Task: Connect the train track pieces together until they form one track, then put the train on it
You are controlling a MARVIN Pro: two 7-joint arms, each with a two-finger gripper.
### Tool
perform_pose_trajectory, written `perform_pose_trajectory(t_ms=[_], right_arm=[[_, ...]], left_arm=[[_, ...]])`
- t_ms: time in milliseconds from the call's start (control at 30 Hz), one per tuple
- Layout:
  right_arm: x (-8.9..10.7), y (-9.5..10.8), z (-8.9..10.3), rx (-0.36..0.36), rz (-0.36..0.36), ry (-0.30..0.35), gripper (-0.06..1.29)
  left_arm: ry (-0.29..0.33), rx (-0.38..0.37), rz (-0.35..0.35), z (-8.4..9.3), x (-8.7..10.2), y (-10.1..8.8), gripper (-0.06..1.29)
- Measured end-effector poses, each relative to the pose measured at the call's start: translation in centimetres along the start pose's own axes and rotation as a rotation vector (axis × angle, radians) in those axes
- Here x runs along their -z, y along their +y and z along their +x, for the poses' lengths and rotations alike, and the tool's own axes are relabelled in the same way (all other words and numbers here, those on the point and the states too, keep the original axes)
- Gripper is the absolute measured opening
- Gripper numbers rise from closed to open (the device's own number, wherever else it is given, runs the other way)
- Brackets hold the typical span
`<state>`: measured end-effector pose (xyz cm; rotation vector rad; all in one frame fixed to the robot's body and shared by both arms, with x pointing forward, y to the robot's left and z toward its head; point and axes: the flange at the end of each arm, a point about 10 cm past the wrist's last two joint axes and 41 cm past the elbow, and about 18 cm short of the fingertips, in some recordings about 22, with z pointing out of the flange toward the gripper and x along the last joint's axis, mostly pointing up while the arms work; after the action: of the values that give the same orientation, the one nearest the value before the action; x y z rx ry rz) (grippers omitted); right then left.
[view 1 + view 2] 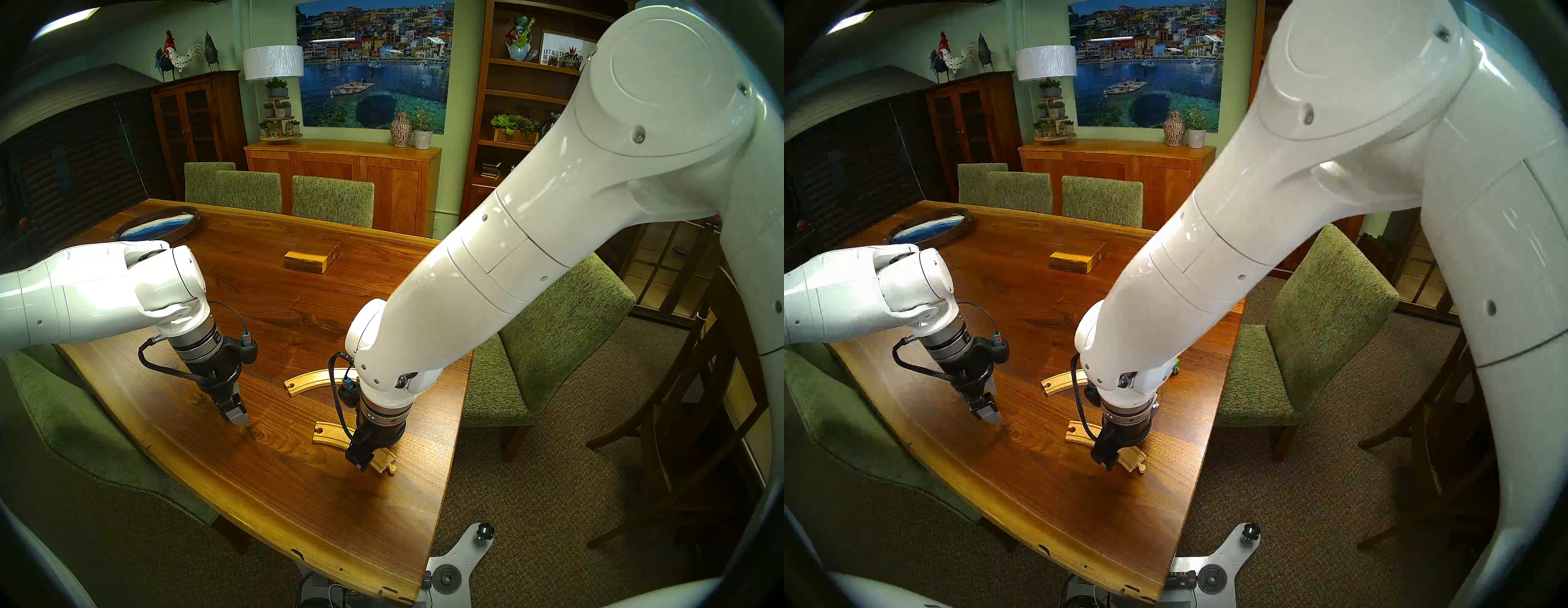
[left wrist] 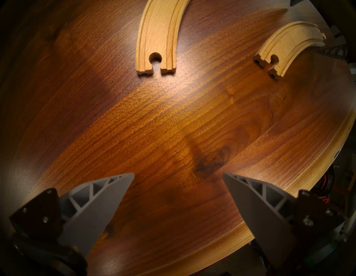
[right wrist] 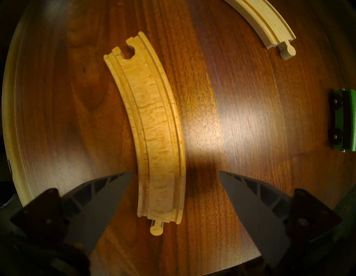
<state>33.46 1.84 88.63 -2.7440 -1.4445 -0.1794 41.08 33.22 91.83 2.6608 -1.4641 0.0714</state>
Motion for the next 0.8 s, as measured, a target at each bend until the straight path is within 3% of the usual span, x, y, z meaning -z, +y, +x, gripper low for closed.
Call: perform_pose_trajectory(t_ms=[233, 333, 433, 467, 567, 633, 700, 800], right_arm=[[0.0, -0.1, 0.6, -0.015, 0.007, -0.013, 0.98], [0.0, -0.1, 0.7, -0.020, 0.005, -0.020, 0.97], [0.1, -0.1, 0.9, -0.025, 0.004, -0.025, 0.79], [0.1, -0.1, 0.9, -0.027, 0.003, -0.027, 0.57], [0.2, -0.2, 0.7, -0.027, -0.003, -0.033, 0.53], [0.3, -0.2, 0.3, -0.027, -0.011, -0.039, 0.34], [0.5, -0.2, -0.3, -0.030, -0.017, -0.044, 0.24], [1.0, 0.0, -1.1, -0.037, -0.025, -0.047, 0.24]], left_arm=[[0.000, 0.000, 0.000, 0.0, 0.0, 0.0, 1.23], [0.000, 0.000, 0.000, 0.0, 0.0, 0.0, 1.23], [0.000, 0.000, 0.000, 0.0, 0.0, 0.0, 1.23], [0.000, 0.000, 0.000, 0.0, 0.0, 0.0, 1.23], [0.000, 0.000, 0.000, 0.0, 0.0, 0.0, 1.23], [0.000, 0.000, 0.000, 0.0, 0.0, 0.0, 1.23], [0.000, 0.000, 0.000, 0.0, 0.0, 0.0, 1.23], [0.000, 0.000, 0.000, 0.0, 0.0, 0.0, 1.23]])
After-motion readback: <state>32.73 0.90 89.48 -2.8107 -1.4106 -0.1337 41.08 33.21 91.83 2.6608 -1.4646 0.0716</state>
